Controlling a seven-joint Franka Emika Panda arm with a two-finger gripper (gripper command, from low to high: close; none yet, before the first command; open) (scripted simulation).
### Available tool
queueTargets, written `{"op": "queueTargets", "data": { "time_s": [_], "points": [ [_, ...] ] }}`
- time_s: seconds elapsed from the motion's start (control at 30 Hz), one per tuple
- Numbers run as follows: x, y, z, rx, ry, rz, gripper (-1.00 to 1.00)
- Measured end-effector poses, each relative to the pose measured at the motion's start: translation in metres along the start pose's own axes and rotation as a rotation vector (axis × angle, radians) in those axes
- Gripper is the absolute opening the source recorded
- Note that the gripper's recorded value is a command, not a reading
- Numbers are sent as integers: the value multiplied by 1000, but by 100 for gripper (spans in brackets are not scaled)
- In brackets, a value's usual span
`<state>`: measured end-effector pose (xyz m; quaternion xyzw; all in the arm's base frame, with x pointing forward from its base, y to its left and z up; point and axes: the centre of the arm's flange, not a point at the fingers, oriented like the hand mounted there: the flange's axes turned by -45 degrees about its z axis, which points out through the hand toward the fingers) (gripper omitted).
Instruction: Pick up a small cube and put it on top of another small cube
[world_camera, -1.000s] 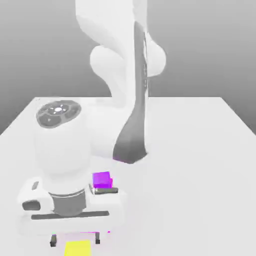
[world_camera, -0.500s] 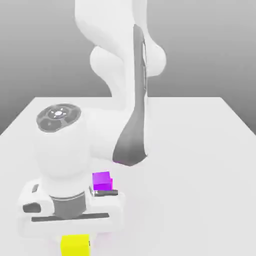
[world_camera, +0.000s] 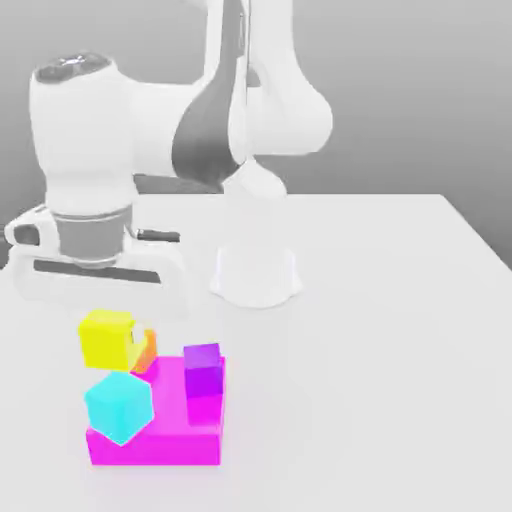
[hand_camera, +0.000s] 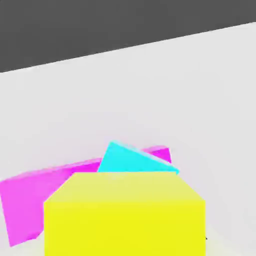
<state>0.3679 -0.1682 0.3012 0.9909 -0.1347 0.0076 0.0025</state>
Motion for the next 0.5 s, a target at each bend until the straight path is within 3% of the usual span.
{"op": "queueTargets", "data": {
  "time_s": [0.17,0.37,0.4,0.5],
  "points": [
    [-58,21,-6,-5,-11,136,-100],
    [-69,24,49,3,-16,167,-100],
    [-70,24,58,3,-16,167,100],
    [-70,24,58,3,-16,167,100]
  ]
}}
